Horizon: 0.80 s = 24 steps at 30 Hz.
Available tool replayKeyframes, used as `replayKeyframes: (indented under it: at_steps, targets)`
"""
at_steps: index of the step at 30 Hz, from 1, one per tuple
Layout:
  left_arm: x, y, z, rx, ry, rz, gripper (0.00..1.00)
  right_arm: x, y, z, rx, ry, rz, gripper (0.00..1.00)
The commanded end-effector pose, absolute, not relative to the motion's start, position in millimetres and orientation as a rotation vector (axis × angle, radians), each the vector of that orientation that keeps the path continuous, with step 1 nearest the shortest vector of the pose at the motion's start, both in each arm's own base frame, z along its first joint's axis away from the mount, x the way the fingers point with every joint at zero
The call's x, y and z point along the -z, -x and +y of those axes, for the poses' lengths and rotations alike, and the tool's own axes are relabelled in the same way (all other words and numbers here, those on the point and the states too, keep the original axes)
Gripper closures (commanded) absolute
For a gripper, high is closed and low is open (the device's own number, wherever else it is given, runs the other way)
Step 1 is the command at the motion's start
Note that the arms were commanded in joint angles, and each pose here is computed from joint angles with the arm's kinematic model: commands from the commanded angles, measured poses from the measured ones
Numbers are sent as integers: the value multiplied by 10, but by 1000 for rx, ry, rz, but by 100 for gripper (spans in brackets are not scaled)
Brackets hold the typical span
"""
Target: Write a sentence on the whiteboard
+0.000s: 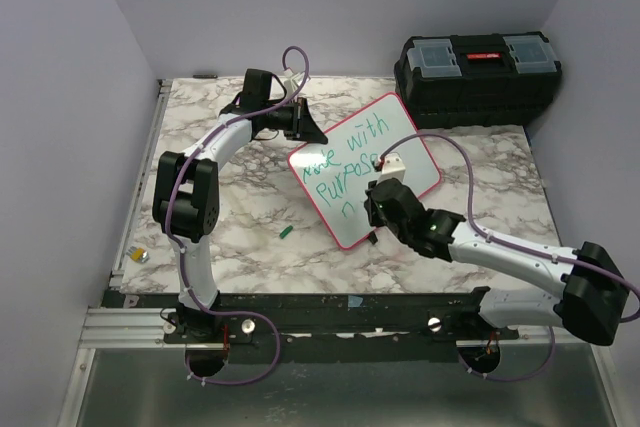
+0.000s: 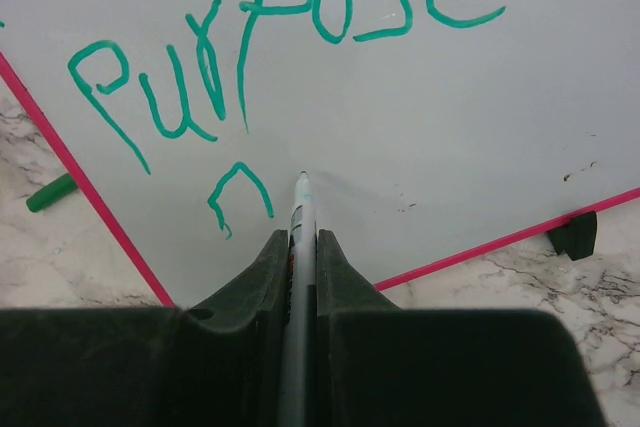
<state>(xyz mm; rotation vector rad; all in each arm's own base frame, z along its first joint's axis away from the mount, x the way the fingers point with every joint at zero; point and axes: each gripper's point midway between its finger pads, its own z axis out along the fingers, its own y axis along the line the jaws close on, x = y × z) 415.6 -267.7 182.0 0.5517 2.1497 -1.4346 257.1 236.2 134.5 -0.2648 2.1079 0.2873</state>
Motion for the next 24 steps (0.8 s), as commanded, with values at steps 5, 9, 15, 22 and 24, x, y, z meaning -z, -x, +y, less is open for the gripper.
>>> replayKeyframes:
  at_steps: [5, 9, 15, 22, 24]
  targets:
    - [-1934, -4306, -2610, 1293, -638, 2036, 100, -1465, -2757, 2409, -242, 188, 2063, 99]
    - [-1935, -4306, -2612, 1293, -638, 2036, 100, -1436, -2785, 2466, -245, 202, 2068, 99]
    - [-1944, -4310, -2607, 1295, -638, 2033, 100, -1382, -2769, 2535, -271, 225, 2083, 99]
    - [-1948, -4314, -2594, 1294, -635, 2033, 100, -1306, -2674, 2593, -318, 285, 2118, 99]
    - [-1956, -4313, -2594, 1294, -636, 2030, 100, -1266, -2631, 2594, -334, 292, 2133, 99]
